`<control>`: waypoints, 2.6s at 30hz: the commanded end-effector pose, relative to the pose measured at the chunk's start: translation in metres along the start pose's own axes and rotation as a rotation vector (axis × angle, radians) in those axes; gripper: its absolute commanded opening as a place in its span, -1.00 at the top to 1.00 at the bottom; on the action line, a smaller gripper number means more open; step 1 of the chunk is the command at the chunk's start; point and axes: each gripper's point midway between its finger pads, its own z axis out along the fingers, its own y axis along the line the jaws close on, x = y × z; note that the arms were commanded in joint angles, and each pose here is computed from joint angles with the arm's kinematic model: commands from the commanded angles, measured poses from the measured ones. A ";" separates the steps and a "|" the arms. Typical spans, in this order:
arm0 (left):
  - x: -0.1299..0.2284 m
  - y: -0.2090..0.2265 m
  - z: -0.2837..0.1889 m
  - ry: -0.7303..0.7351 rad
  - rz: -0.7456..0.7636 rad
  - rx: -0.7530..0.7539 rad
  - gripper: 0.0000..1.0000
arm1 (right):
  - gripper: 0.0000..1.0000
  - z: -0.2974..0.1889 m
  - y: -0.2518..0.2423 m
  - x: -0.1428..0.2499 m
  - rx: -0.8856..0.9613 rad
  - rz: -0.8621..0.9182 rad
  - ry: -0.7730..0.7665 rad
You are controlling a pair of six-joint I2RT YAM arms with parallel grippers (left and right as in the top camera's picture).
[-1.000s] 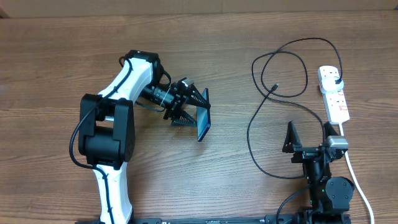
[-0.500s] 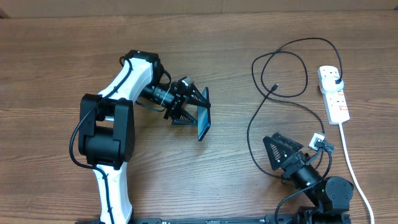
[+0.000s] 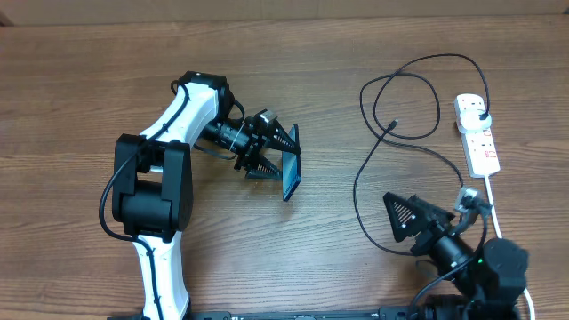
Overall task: Plug charger to phone and switch on socket
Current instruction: 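Move the right gripper to the phone and grasp its lower edge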
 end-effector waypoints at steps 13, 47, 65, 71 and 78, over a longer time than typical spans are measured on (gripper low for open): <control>-0.006 -0.013 -0.003 -0.016 0.050 0.055 -0.25 | -0.98 0.063 0.046 0.015 0.092 -0.133 0.250; -0.006 -0.023 -0.004 -0.015 0.051 0.113 -0.26 | -0.52 0.155 0.075 0.089 0.286 -0.296 -0.030; -0.006 -0.021 -0.004 -0.015 0.056 0.101 -0.26 | -0.11 0.177 0.082 0.105 0.230 -0.368 -0.018; -0.006 -0.021 -0.004 -0.016 0.064 0.101 -0.26 | 0.10 0.179 0.079 0.107 0.239 -0.373 -0.013; -0.006 -0.019 -0.003 -0.016 0.063 0.094 -0.26 | 0.28 0.183 0.069 0.094 0.269 -0.358 -0.034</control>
